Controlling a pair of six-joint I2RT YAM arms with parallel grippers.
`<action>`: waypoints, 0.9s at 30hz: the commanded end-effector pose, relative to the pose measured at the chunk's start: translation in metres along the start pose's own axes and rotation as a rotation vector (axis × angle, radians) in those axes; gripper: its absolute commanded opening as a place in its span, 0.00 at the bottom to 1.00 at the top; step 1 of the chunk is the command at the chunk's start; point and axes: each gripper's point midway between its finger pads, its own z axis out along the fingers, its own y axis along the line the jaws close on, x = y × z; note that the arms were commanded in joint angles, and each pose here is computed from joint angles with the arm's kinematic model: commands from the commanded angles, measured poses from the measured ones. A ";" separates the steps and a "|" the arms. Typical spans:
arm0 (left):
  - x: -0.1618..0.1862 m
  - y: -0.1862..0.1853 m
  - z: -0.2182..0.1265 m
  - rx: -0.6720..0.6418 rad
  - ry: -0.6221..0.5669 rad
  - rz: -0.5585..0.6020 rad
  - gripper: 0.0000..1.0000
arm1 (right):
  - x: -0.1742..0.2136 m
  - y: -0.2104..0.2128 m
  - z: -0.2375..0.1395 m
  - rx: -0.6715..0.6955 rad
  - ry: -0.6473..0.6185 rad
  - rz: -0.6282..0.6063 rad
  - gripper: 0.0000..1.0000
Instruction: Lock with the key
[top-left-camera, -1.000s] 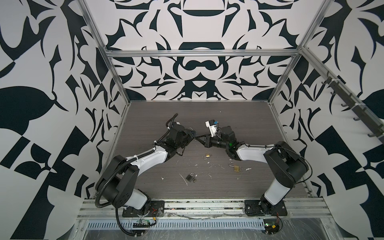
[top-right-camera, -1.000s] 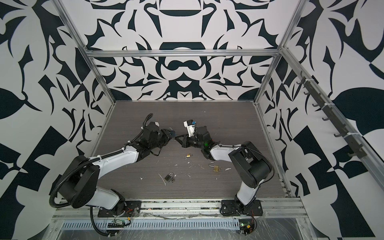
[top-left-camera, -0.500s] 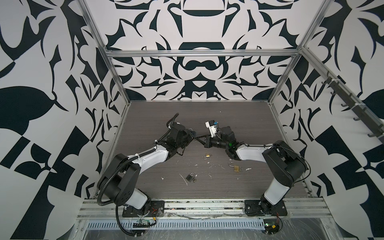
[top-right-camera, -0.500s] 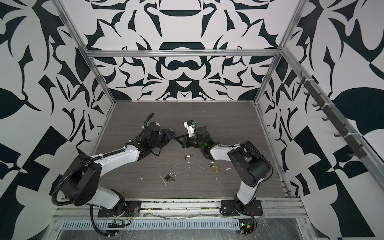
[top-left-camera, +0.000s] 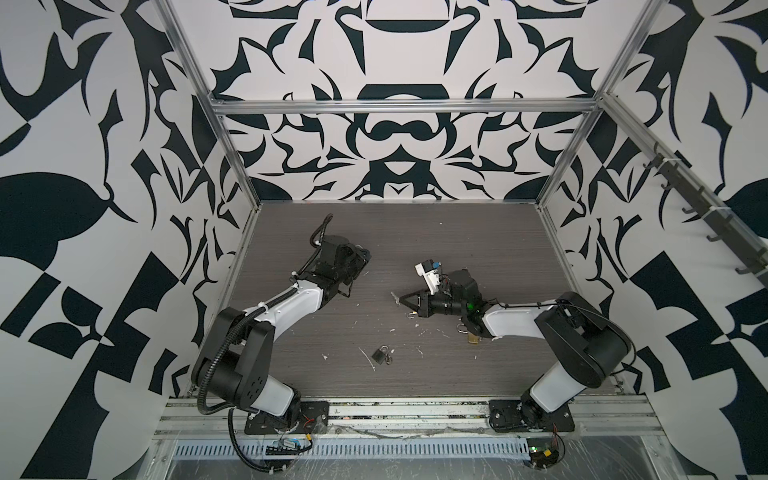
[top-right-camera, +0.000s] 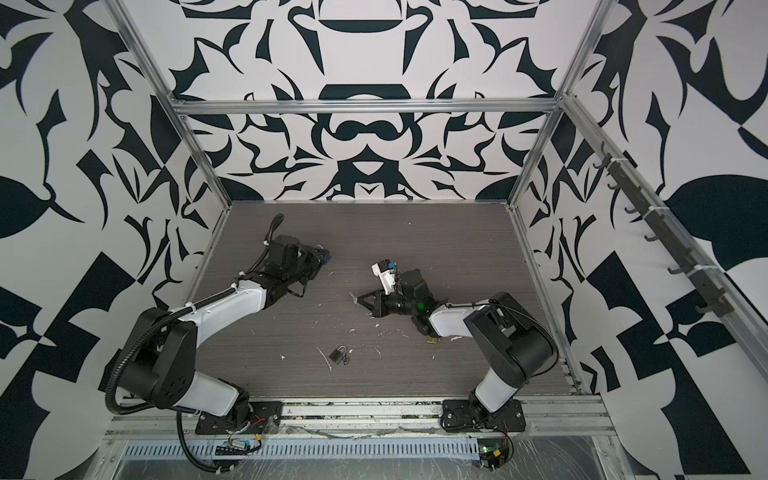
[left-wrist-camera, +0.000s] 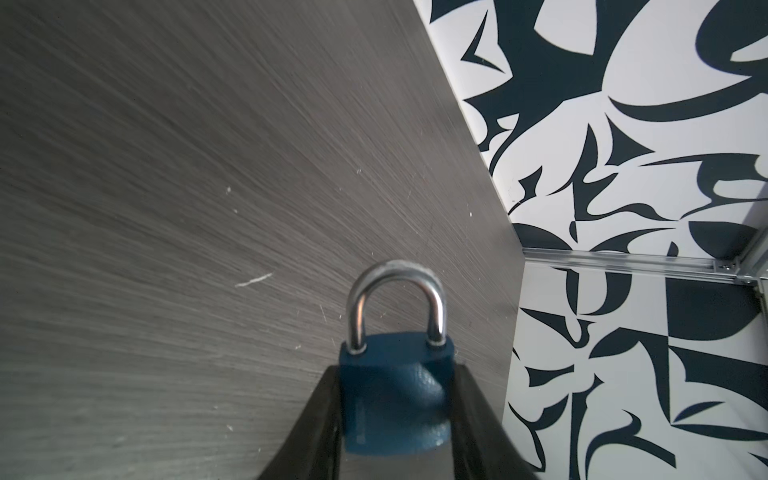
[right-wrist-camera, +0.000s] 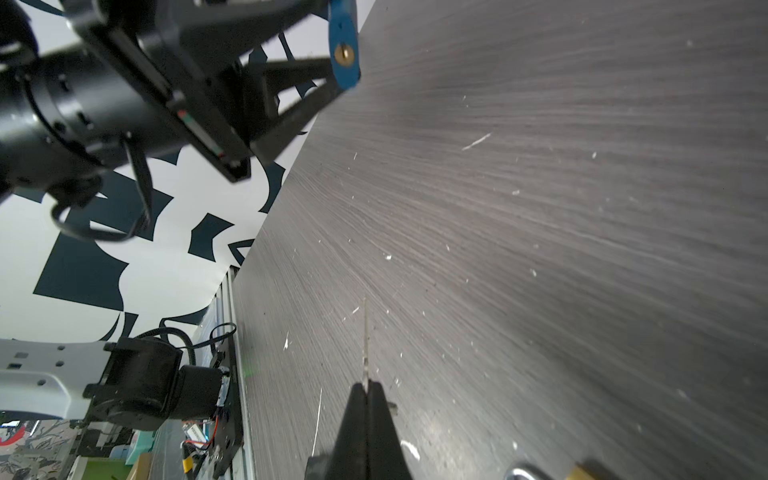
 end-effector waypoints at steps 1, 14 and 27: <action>-0.004 -0.028 -0.011 0.036 0.003 0.096 0.00 | -0.020 0.006 -0.016 0.050 -0.071 -0.059 0.00; 0.113 -0.016 0.029 -0.187 0.430 0.687 0.00 | -0.072 -0.052 -0.100 0.442 -0.250 0.024 0.00; 0.132 0.033 0.064 -0.360 0.663 1.021 0.00 | -0.063 -0.062 -0.102 0.459 -0.243 0.059 0.00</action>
